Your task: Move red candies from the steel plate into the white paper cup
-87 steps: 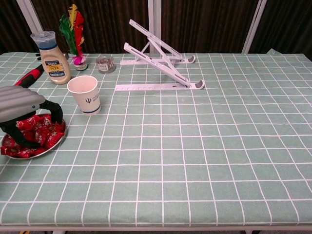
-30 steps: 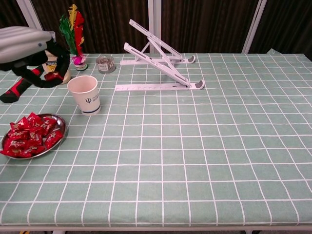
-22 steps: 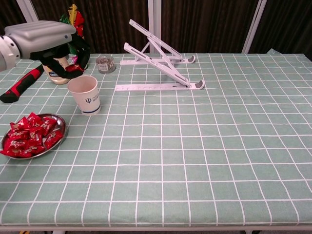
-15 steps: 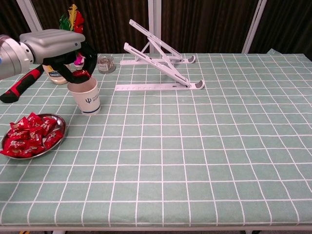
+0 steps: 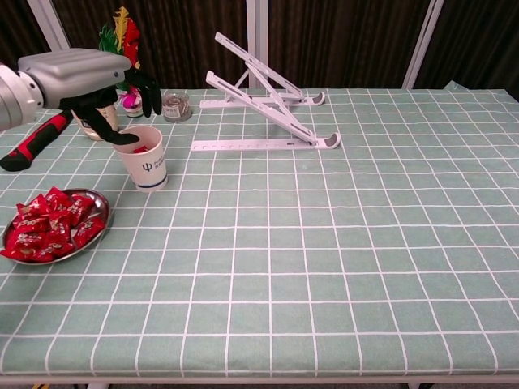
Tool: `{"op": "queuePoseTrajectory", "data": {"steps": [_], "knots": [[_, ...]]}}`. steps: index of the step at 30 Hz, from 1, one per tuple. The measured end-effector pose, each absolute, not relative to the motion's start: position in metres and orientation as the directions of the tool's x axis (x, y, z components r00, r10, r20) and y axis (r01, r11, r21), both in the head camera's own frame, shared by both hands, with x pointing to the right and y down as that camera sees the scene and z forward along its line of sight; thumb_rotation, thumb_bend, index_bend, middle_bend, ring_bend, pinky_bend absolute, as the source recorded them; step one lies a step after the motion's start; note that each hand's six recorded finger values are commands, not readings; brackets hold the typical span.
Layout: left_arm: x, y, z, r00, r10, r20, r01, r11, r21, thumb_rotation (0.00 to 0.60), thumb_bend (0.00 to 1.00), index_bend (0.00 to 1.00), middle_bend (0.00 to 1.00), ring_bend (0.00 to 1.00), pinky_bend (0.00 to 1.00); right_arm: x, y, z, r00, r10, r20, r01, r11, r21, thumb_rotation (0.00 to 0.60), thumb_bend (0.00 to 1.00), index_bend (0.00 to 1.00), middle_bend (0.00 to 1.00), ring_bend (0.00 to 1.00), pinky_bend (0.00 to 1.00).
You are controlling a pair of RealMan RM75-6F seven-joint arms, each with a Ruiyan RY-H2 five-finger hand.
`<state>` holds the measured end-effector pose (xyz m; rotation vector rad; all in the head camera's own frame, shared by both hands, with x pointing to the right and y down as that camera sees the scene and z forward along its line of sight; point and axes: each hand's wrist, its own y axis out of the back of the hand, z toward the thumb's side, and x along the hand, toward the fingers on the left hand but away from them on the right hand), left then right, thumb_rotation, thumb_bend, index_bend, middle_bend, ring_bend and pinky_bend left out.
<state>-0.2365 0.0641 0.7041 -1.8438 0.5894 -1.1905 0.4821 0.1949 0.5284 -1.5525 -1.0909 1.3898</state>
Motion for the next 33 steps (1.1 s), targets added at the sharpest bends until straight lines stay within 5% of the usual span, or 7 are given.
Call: {"op": "queuePoseTrajectory", "data": {"steps": [8,19,33], "knots": [[-0.296,0.092,0.676,0.351,-0.812,0.467,0.016,-0.494,-0.870,0.600,0.15,0.41,0.47,0.96,1.00,0.480,0.194,0.527,0.049,0.942,-0.332,0.101,-0.335,-0.937,0.600,0.10,0.08,0.25,0.08,0.34],[-0.340,0.163,0.696,0.291,-0.710,0.642,0.176,-0.620,-0.765,0.600,0.14,0.41,0.47,0.96,1.00,0.474,0.193,0.526,0.066,0.942,-0.329,0.098,-0.335,-0.937,0.600,0.10,0.08,0.25,0.08,0.35],[-0.338,0.181,0.722,0.281,-0.652,0.704,0.262,-0.654,-0.710,0.600,0.15,0.42,0.47,0.96,1.00,0.472,0.193,0.526,0.066,0.941,-0.331,0.095,-0.336,-0.937,0.600,0.10,0.08,0.26,0.08,0.35]]}}
